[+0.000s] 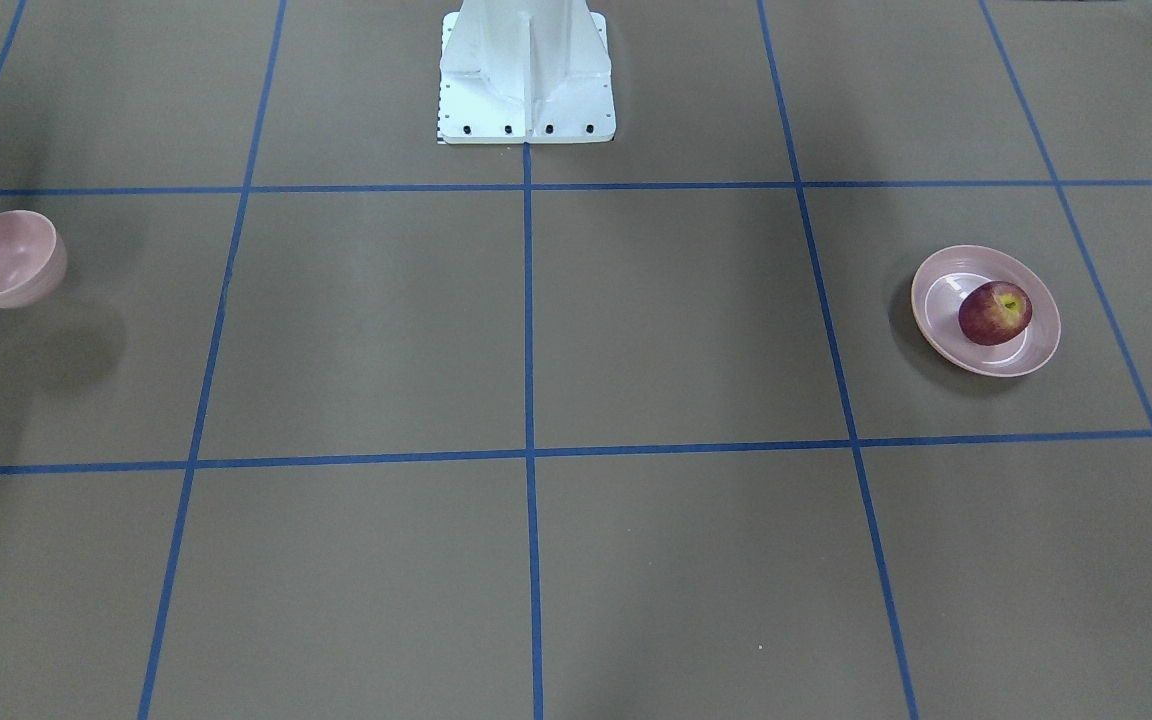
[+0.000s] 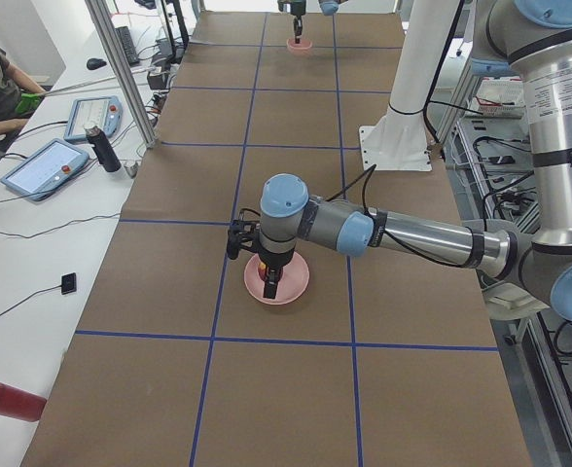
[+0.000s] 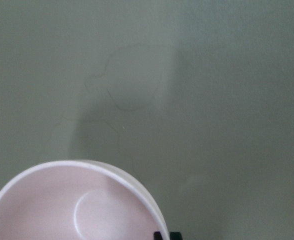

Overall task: Move apple from plate to bowl
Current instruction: 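Lower the right gripper onto the pink bowl rim and grasp it, then slide the pink bowl with the right gripper toward the table center and release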

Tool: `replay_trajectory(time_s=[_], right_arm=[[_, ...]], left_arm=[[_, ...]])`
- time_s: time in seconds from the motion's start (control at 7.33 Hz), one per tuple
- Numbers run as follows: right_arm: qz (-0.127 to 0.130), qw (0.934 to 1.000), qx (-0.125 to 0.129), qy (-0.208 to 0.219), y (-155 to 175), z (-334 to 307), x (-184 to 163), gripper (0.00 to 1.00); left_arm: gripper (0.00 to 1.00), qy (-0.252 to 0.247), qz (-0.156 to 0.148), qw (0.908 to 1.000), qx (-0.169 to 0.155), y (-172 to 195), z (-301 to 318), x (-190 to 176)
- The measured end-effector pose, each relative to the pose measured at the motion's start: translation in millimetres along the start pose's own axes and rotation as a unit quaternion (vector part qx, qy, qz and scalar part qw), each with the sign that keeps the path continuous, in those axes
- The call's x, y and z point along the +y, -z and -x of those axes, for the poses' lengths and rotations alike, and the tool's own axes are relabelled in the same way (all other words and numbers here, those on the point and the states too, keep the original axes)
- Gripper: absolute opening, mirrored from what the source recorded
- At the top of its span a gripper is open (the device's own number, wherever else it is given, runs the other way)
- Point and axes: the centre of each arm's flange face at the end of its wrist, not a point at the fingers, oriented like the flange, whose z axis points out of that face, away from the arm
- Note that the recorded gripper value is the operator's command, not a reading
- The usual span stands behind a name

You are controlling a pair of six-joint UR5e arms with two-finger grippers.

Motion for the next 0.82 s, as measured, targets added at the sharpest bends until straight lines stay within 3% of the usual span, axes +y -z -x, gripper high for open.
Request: replay_trajectory(time_s=[0.27, 0.55, 0.82], right_arm=[[0.002, 0.9987, -0.017, -0.048, -20.9, 130.5, -84.8, 0.0], [-0.017, 0.996, 0.001, -0.088, -69.5, 299.6, -137.2, 0.0], [-0.027, 0.9909, 0.001, -0.132, -103.6, 421.4, -179.3, 0.0]], left_arm=[[0.97, -0.001, 0.001, 1.0, 0.003, -1.7, 0.5, -2.6], [0.97, -0.006, -0.001, 1.0, 0.004, -3.8, -1.0, -15.8], [0.98, -0.019, -0.01, 0.9997, 0.008, -1.2, -10.8, -36.6]])
